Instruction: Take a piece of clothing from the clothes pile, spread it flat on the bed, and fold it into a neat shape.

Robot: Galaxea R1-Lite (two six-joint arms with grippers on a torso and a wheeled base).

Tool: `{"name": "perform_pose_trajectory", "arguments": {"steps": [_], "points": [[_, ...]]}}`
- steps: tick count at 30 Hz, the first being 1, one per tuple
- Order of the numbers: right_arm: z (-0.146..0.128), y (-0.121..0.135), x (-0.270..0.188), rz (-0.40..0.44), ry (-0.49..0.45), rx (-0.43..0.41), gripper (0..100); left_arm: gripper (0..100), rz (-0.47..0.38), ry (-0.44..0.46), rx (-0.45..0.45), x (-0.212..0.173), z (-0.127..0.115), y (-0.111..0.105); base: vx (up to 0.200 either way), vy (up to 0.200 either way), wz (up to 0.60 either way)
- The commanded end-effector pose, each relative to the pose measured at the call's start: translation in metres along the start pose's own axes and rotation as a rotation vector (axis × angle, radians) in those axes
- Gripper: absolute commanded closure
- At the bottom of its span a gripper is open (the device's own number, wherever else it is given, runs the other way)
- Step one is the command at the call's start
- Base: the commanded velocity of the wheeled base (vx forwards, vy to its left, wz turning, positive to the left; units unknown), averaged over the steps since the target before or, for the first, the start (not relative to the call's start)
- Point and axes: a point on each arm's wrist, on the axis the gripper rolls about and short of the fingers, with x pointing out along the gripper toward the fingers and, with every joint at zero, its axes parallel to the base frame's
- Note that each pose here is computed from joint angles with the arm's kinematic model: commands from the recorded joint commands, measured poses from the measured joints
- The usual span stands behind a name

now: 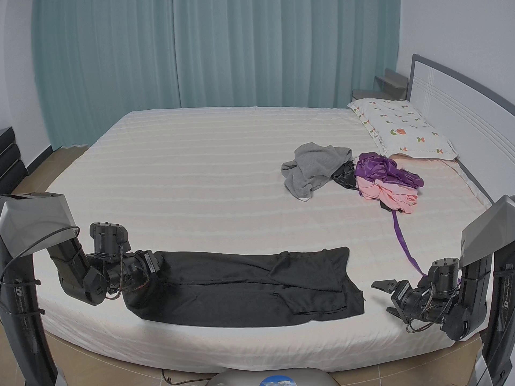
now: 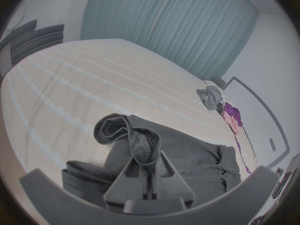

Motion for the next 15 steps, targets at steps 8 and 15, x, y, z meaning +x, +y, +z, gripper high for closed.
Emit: {"name": "perform_pose_trajectory", "arguments": {"steps": [8,15], "points": [[0.000,0.000,0.000,0.000,0.001,-0.001,0,100,-0.057,-0.030,0.051,-0.008,0.003,-0.035,0.000,-0.200,0.00],[0.000,0.000,0.000,0.000,0.001,-0.002,0,100,-0.037,-0.025,0.089,-0.007,-0.001,-0.060,0.000,-0.200,0.00]]}}
